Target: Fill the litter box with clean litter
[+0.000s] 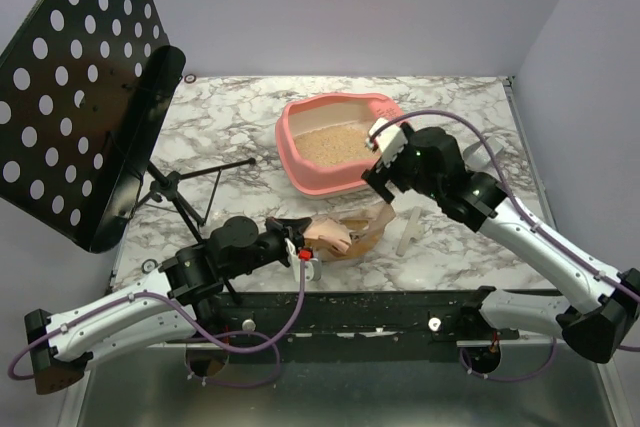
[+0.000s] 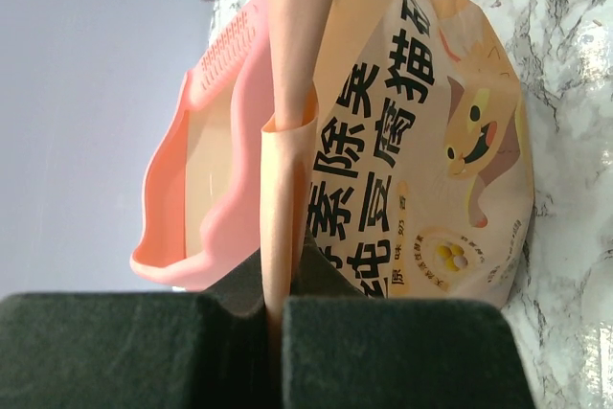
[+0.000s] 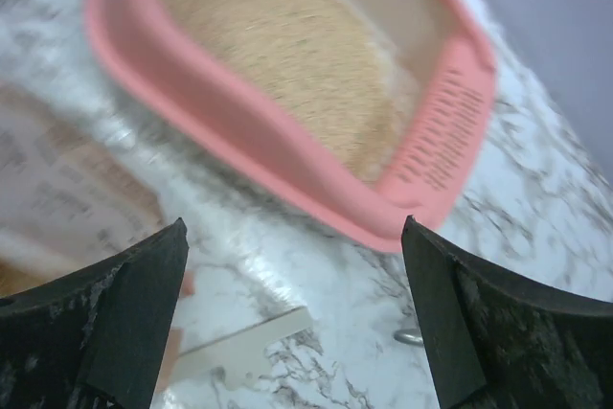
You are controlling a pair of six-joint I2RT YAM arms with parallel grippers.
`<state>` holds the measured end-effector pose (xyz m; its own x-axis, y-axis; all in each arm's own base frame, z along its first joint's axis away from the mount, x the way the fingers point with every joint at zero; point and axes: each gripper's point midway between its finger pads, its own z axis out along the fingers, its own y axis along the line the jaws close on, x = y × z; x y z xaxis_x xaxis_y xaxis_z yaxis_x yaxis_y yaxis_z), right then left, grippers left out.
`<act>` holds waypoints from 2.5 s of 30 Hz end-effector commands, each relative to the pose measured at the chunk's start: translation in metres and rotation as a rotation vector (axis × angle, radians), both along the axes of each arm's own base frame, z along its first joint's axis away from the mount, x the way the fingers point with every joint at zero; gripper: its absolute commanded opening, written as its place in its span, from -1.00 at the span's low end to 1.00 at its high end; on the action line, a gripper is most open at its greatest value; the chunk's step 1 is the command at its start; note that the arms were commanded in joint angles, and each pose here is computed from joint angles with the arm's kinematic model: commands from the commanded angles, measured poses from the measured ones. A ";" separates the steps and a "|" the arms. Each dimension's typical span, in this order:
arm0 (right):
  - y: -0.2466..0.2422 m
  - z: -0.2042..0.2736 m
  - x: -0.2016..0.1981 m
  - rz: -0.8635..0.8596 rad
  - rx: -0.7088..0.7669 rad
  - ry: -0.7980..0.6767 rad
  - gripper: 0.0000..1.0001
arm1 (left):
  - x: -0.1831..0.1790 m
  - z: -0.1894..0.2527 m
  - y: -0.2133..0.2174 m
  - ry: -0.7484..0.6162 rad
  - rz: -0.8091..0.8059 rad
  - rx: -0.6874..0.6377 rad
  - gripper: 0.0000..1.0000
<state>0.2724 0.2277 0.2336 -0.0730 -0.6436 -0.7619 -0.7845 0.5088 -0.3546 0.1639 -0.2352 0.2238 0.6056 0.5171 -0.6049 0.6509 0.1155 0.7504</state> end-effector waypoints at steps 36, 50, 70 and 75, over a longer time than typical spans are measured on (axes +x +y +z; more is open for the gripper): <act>0.014 -0.058 -0.059 -0.018 0.351 0.837 0.56 | -0.015 0.023 -0.028 0.015 -0.125 -0.099 -1.00; 0.003 -0.082 -0.080 -0.072 0.248 0.907 0.06 | -0.017 0.024 -0.028 0.018 -0.134 -0.104 -1.00; -0.011 -0.025 -0.074 -0.067 0.575 0.347 -0.99 | 0.013 0.041 -0.011 -0.079 0.052 -0.167 -1.00; -0.001 -0.041 -0.077 -0.057 0.613 0.293 -0.99 | 0.023 0.039 -0.011 -0.099 0.105 -0.165 -1.00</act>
